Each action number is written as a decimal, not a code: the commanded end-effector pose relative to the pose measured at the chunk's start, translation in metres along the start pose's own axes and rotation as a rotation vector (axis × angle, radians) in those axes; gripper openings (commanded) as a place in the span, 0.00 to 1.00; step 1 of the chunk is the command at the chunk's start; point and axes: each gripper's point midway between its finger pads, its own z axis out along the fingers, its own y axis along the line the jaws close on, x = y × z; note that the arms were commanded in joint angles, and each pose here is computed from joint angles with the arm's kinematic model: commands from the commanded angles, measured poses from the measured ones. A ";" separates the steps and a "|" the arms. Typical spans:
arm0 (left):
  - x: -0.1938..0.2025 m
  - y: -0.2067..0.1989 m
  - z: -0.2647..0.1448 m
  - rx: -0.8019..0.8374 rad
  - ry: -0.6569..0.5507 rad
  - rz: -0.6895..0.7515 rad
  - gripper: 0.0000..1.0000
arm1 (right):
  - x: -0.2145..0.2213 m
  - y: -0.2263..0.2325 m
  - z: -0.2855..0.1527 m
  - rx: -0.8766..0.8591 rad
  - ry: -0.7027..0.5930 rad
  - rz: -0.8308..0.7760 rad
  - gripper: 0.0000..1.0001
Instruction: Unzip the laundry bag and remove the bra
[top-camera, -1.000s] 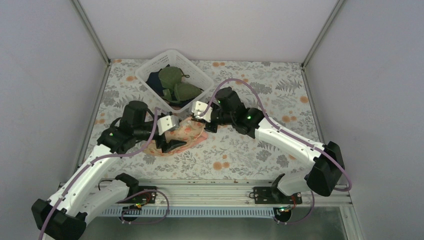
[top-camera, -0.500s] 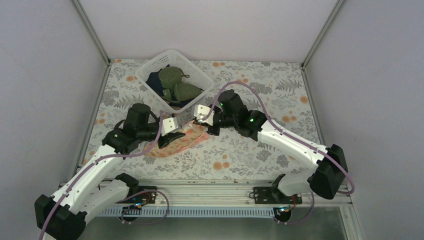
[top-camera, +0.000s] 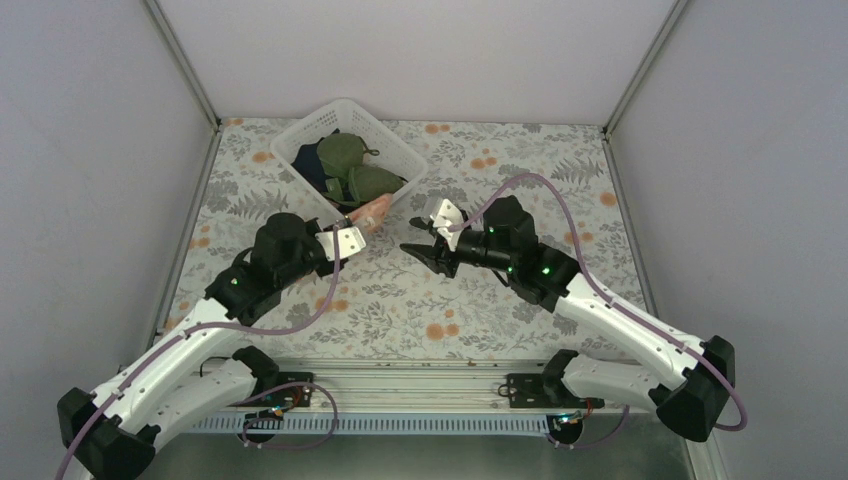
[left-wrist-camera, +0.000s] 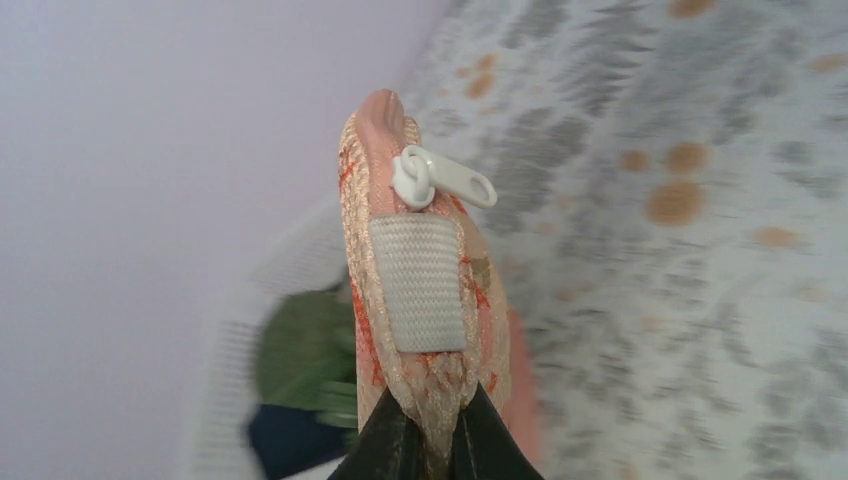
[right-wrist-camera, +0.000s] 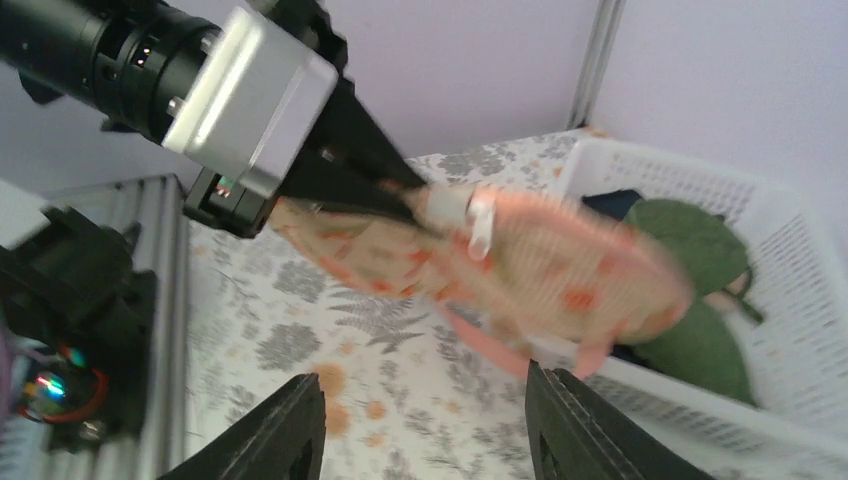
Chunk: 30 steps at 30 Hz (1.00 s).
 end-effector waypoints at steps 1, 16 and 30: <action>-0.037 0.076 -0.035 -0.408 -0.074 0.196 0.02 | -0.007 0.009 0.009 -0.076 -0.055 0.284 0.53; -0.082 0.086 -0.086 -0.831 -0.237 0.857 0.02 | -0.063 -0.003 0.036 -0.129 -0.195 0.245 0.56; -0.085 0.074 -0.082 -0.821 -0.247 0.990 0.02 | -0.078 0.004 0.053 -0.213 -0.251 0.095 0.70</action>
